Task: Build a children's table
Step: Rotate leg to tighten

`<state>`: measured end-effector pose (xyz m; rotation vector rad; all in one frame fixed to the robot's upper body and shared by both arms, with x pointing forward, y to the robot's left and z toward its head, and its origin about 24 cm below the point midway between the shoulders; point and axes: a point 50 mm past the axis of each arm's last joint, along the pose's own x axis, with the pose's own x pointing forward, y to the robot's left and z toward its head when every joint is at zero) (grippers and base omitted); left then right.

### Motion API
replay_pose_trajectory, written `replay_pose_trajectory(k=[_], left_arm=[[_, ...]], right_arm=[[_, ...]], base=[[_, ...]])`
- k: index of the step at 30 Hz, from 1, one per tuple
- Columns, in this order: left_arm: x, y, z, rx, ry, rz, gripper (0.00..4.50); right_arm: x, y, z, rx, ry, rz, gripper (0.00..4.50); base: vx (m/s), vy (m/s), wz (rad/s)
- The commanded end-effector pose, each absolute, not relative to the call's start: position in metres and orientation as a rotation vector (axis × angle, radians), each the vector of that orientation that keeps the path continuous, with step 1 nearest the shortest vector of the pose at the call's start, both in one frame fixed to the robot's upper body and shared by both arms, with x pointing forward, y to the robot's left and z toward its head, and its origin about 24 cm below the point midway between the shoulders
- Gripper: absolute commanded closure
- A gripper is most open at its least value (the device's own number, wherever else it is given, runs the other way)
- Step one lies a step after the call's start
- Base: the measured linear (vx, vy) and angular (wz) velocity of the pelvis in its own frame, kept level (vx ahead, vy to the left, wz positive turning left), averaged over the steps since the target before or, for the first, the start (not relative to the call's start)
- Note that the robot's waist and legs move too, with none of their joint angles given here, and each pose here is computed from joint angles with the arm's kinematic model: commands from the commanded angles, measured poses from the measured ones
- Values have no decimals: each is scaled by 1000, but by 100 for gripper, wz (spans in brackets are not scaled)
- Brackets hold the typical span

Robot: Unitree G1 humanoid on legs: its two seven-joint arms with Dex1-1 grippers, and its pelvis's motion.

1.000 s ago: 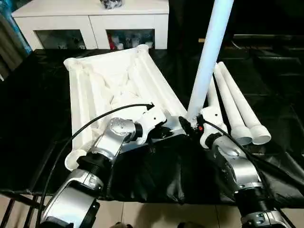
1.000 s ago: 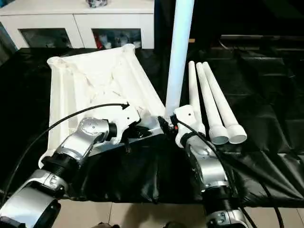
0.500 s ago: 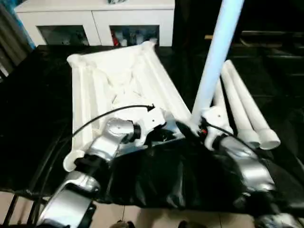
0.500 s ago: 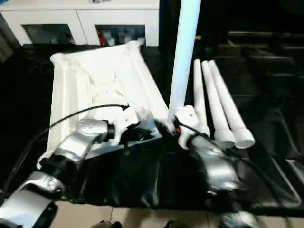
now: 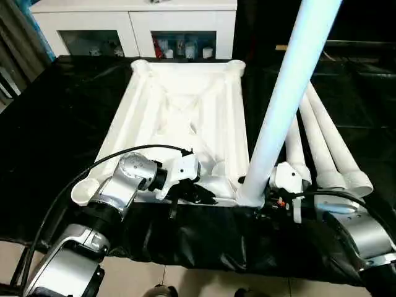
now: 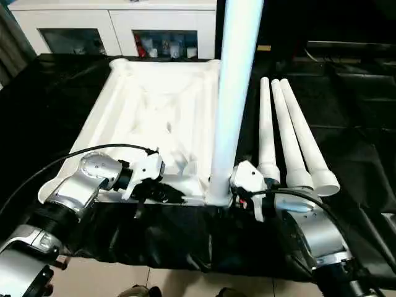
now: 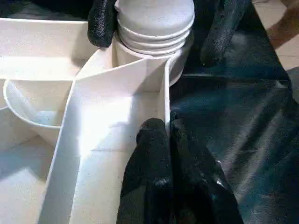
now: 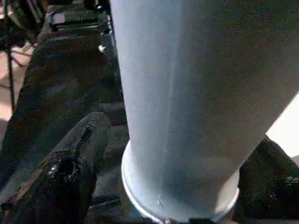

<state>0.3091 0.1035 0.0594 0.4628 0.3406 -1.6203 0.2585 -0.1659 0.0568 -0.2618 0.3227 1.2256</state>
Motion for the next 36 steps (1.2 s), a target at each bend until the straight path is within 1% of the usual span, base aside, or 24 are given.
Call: replay_pose_trajectory(k=[1,4,6,7,8,9,10,11,15,20,22,25,27,28,32,33,34,36], left_arm=[[305,101,56,499,365,-1672,450],[305,103,57,506,364,-1682,450],[304,103,57,505,367,-1691,450],[304,103,56,505,368,-1692,450],[304,103,56,505,369,-1698,450],[304,103,56,506,371,-1700,450],[303,104,56,509,373,-1703,450],[303,104,55,510,375,-1705,450],[302,105,54,514,382,-1715,450],[305,104,54,503,378,-1677,450],[312,100,56,459,368,-1584,450],[316,97,57,443,362,-1538,450],[320,90,57,429,356,-1478,450],[323,85,58,414,357,-1431,450],[333,71,58,367,364,-1276,450],[333,71,58,367,364,-1276,450],[336,65,58,347,363,-1208,450],[338,56,58,312,361,-1136,450]], right_arm=[[248,-161,43,-250,423,1304,82],[250,-162,43,-258,431,1311,89],[249,-162,43,-255,438,1322,113],[249,-162,43,-255,439,1323,113],[248,-162,44,-255,443,1330,132],[248,-162,44,-255,445,1334,132],[248,-162,43,-252,449,1339,146],[247,-162,43,-251,452,1343,146],[245,-160,41,-247,467,1366,175],[245,-158,41,-223,455,1349,179],[253,-154,38,-210,415,1238,180],[261,-152,34,-225,403,1150,180],[276,-152,26,-234,410,949,180],[284,-151,23,-203,410,847,180],[300,-142,17,-123,410,640,181],[300,-142,17,-123,410,640,181],[304,-138,15,-108,411,576,181],[308,-131,14,-70,404,518,181]], base=[[0,0,0],[0,0,0],[0,0,0],[0,0,0],[0,0,0],[0,0,0],[0,0,0],[0,0,0],[0,0,0],[0,0,0],[0,0,0],[0,0,0],[-52,3,-3],[-68,5,-8],[-32,7,-6],[0,0,0],[0,0,0],[0,0,0]])
